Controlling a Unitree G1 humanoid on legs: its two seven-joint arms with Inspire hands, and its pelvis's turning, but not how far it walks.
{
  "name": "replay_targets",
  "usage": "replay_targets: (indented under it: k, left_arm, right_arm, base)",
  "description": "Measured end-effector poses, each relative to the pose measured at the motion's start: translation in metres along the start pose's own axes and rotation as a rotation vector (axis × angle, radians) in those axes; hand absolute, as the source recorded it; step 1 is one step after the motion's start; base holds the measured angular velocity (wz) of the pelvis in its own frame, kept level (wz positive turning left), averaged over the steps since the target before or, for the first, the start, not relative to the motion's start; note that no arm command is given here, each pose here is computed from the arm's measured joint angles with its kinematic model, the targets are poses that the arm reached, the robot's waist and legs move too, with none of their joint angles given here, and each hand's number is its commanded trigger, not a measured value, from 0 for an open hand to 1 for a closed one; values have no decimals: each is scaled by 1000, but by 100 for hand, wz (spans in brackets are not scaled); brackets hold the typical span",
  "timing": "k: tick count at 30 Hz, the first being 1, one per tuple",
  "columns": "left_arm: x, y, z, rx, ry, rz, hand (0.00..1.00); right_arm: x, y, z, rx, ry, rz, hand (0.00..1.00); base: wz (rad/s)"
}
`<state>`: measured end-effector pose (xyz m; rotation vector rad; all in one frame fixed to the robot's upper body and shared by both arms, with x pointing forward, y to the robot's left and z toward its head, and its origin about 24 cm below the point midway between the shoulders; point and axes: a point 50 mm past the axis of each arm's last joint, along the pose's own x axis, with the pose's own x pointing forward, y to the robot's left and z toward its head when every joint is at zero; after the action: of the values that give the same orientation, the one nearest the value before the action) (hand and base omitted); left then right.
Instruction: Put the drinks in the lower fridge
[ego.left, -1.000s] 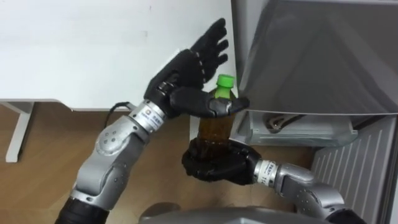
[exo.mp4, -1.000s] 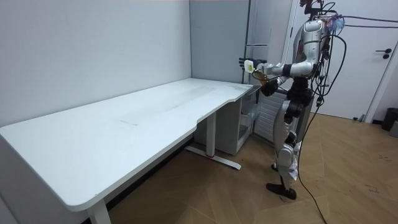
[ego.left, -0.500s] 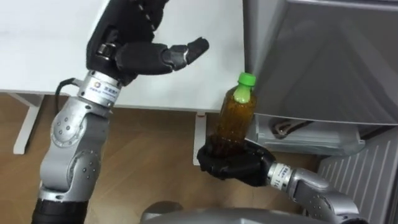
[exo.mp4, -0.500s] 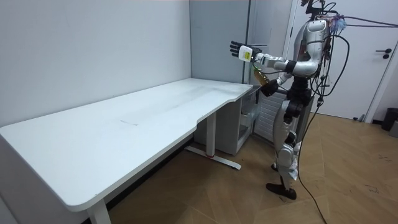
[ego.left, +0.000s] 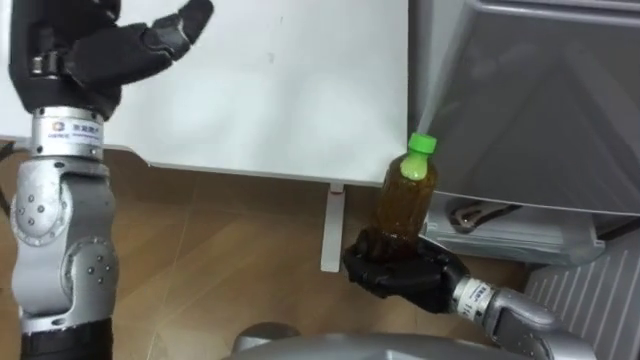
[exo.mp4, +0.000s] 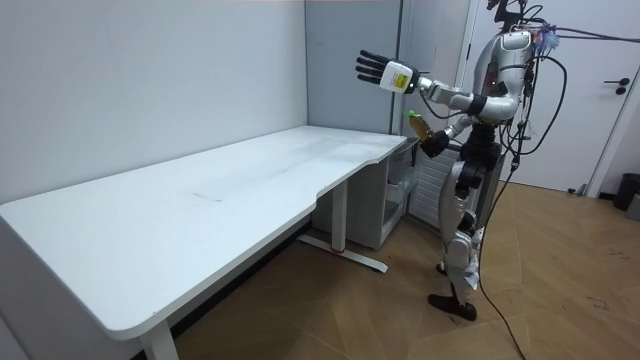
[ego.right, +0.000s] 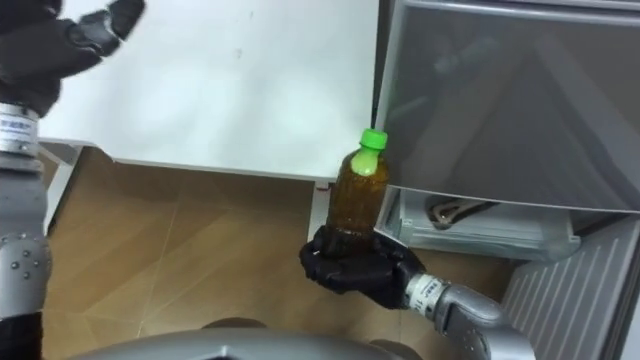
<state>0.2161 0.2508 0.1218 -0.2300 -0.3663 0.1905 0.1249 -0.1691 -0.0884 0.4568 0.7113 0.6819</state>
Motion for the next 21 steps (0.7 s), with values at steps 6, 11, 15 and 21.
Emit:
replay_targets:
  k: [6,11,15,21]
  left_arm:
    - [-13,50,-18,48,75,288,0]
    - [-44,88,-48,90,244,537,0]
    - [-68,104,-71,82,367,683,0]
    - [-108,121,-102,127,560,851,0]
  right_arm:
    - [-7,-3,-5,20,-2,-36,100]
    - [-13,-9,-7,26,20,-80,100]
    - [-13,-9,-10,37,22,-106,100]
    - [-18,-12,-30,101,72,-157,100]
  base:
    - [0]
    - [6]
    - [0]
    - [0]
